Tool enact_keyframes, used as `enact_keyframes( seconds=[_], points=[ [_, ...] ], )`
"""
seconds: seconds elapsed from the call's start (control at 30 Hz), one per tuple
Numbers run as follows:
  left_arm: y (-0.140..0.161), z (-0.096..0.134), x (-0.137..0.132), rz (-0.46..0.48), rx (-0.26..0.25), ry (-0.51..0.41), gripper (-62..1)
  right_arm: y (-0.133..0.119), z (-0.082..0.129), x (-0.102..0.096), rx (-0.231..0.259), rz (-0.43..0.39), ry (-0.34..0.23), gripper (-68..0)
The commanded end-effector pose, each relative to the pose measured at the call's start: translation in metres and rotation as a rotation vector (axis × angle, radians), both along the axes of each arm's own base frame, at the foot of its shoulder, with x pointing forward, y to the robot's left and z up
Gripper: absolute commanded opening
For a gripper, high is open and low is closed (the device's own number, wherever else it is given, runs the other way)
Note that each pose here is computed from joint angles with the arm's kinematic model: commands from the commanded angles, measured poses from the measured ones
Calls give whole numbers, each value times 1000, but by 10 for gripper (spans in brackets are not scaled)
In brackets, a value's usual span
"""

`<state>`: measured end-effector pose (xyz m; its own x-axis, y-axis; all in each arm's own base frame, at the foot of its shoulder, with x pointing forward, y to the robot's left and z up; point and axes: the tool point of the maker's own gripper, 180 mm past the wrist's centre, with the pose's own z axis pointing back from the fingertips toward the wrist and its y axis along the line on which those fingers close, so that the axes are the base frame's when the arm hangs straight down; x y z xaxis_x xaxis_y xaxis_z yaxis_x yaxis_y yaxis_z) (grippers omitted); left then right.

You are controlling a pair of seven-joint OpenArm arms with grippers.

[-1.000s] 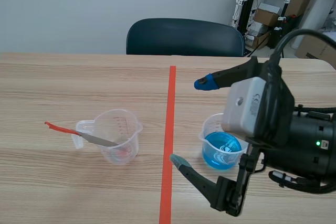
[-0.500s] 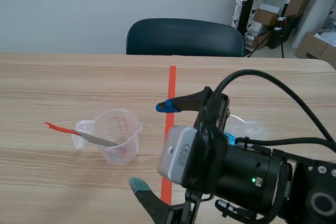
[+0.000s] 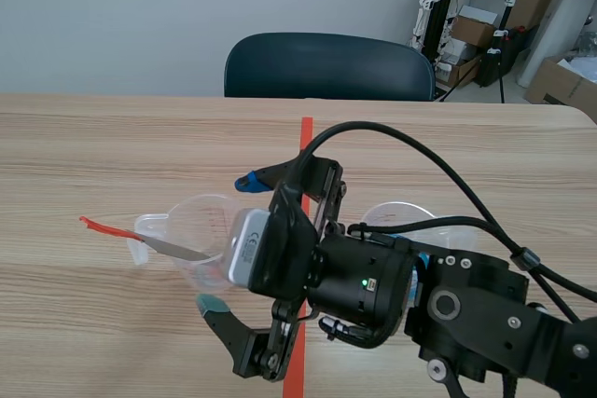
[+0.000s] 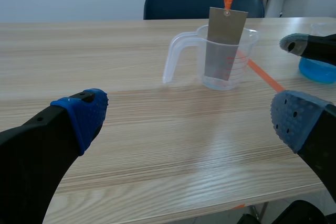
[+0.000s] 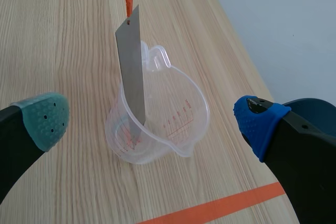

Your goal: Do the redox reaction experiment. lift the metal plate out of the left beaker

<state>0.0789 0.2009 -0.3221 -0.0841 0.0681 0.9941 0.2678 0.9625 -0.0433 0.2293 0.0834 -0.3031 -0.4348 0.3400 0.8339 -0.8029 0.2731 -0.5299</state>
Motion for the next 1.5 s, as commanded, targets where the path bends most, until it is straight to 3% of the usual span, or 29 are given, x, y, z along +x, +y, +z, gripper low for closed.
enact_keyframes(
  seconds=[0.0, 0.23, 0.47, 0.73, 1.17, 1.3, 1.47],
  points=[
    [-3, 7, 5, -14, -3, -62, 14, 9, 11, 3, 33, 15, -24, 4],
    [-1, -8, 22, 10, -13, -111, 14, 30, 4, -1, 41, 62, -12, 4],
    [-19, -11, 41, -50, -52, -138, 14, 44, 4, -2, 60, 86, -12, 4],
    [-21, -11, 42, -57, -53, -141, 14, 59, 12, 4, 91, 91, -19, 4],
    [-18, -8, 44, -75, -33, -149, 14, 75, 3, 9, 93, 76, 14, 4],
    [-26, -5, 46, -130, -11, -158, 14, 78, 1, 9, 91, 71, 24, 4],
    [-26, -3, 47, -134, 11, -173, 14, 80, 1, 9, 91, 69, 26, 4]
  ],
)
